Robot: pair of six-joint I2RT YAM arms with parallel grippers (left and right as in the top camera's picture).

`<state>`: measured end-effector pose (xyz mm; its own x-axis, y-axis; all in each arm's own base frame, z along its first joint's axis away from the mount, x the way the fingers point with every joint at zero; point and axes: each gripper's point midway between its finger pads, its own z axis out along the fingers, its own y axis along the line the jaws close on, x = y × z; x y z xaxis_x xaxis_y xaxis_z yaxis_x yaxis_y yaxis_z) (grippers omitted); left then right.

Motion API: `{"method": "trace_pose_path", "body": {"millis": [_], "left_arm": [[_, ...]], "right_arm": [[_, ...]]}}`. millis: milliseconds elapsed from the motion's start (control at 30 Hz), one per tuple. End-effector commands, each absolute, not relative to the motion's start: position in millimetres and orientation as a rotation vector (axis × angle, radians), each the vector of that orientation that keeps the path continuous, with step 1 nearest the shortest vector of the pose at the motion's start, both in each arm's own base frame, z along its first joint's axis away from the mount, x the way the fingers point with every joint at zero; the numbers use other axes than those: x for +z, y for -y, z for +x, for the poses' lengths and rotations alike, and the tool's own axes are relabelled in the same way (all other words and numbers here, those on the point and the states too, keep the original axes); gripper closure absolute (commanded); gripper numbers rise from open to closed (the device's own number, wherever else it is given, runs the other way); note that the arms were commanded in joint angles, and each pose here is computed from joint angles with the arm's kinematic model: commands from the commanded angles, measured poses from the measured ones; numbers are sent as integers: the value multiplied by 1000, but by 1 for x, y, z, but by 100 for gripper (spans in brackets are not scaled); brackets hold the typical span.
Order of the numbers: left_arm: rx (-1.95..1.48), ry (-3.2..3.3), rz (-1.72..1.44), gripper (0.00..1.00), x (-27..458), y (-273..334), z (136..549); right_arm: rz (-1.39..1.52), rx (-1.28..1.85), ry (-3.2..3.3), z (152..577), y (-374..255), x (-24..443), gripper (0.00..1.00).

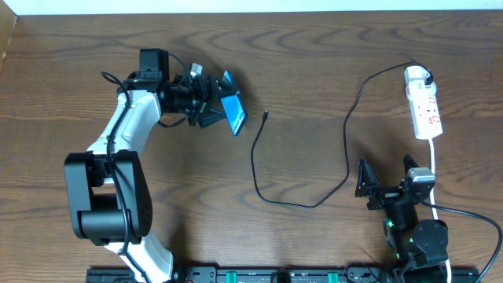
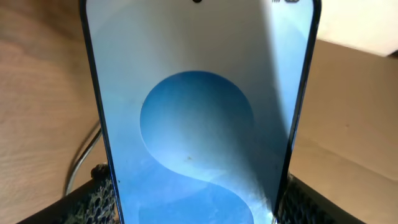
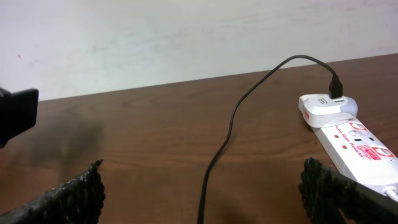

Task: Plug charger to phone and switch on socket
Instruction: 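Lift the phone with the left gripper and tilt it upright, then move the right gripper toward the phone held by the left gripper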

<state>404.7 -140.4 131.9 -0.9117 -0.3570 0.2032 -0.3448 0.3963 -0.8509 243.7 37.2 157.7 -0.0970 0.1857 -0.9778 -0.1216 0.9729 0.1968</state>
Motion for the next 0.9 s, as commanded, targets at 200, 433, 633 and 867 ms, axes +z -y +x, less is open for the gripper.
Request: {"method": "trace_pose_path", "body": {"millis": [200,433,633,867], "left_arm": [[-1693,-2522,-754,29,159,141,417],[-1694,-2517,-758,29,159,141,419],[-1703,-2492,-768,29,163,141,424],[-1712,-2464,-769,29,167,141,430]], "right_arm": [[42,288,-1603,243,-41,169,1],[49,314,-1603,243,-43,169,1],[47,399,-1614,242,-53,168,1],[3,487,-1661,240,-68,165,1]]}}
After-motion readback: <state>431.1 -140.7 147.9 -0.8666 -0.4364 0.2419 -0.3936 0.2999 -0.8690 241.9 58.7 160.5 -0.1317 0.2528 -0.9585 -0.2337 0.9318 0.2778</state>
